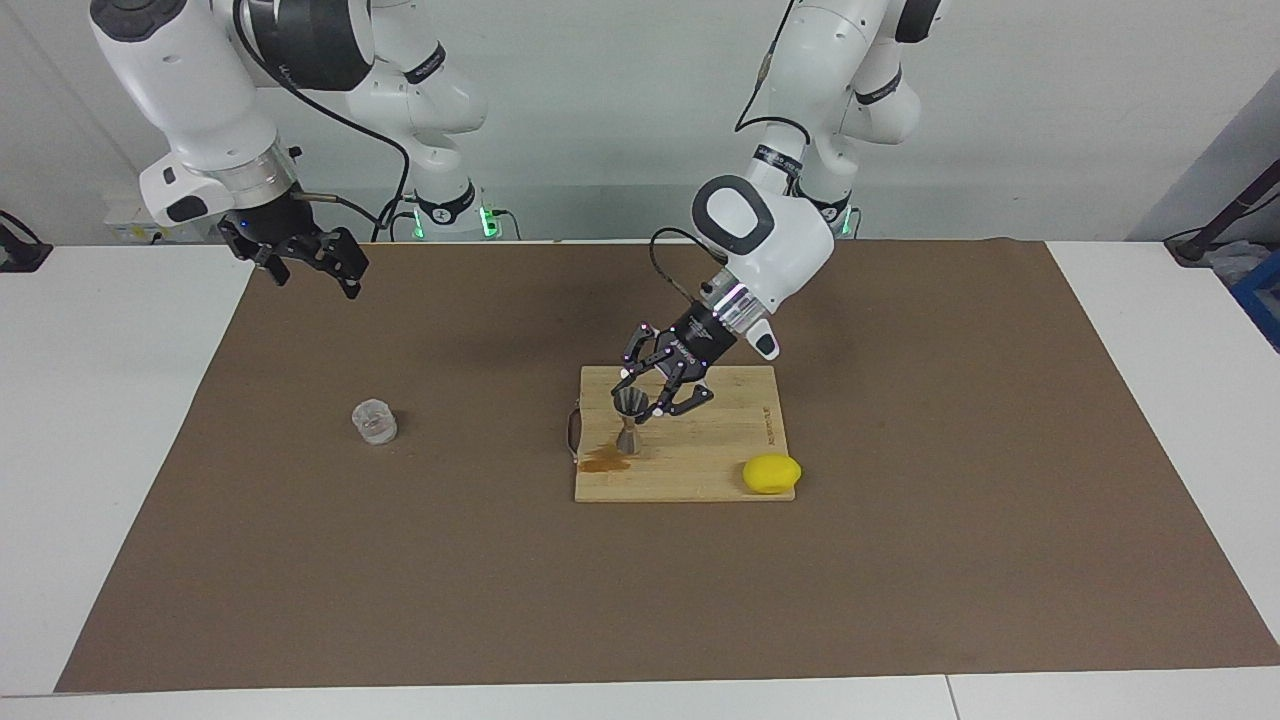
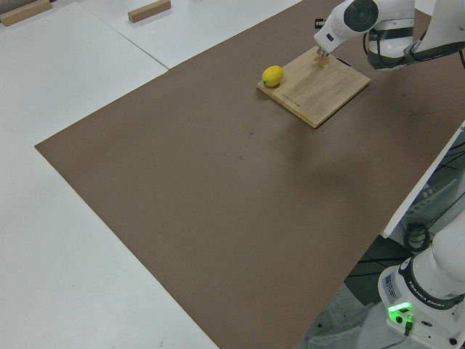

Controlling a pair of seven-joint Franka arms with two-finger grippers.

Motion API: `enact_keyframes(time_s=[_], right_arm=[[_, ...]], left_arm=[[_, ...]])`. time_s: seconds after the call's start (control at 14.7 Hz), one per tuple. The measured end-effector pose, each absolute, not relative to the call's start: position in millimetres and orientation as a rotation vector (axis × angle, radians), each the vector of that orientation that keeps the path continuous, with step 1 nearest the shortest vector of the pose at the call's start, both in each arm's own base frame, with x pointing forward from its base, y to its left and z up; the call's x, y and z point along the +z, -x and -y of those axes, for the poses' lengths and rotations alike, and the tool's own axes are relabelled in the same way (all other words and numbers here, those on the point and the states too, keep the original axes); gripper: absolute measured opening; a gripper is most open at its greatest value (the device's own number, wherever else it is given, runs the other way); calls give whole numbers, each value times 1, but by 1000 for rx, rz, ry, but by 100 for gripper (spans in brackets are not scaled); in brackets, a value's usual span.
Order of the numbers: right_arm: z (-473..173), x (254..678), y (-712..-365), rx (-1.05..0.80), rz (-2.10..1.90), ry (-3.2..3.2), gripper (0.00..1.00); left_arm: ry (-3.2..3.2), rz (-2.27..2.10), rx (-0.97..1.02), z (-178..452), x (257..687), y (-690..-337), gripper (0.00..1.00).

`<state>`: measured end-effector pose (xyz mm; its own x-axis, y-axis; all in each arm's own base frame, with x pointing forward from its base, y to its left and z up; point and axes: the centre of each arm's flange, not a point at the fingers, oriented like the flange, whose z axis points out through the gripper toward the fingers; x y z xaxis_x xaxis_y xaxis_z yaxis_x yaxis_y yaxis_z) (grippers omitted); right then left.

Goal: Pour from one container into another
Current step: 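Lift the metal cup with the left gripper and carry it over the board, then set the cup on the board while the right gripper reaches the glass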

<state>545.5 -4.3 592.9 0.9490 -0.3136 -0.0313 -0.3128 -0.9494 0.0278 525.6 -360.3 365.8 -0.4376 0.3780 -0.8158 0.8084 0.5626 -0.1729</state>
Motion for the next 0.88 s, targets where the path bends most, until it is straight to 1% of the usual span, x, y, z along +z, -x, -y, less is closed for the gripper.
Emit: enact_keyframes(time_s=[0.14, 0.34, 0.61, 0.75, 0.88], right_arm=[[4, 592, -545, -55, 643, -3050, 100], [4, 586, -547, -59, 908, -2977, 100], [7, 568, -559, -56, 1274, -2880, 100], [23, 557, -569, -45, 1514, -2810, 100], [44, 544, -574, -75, 1700, -2741, 100]], left_arm=[[-945, -2055, -721, 359, 357, -529, 50], [-953, -2035, -707, 359, 361, -534, 50], [-1017, -1994, -676, 362, 360, -535, 50], [-1034, -1994, -682, 370, 355, -529, 50], [-1029, -1998, -691, 376, 354, -524, 50]])
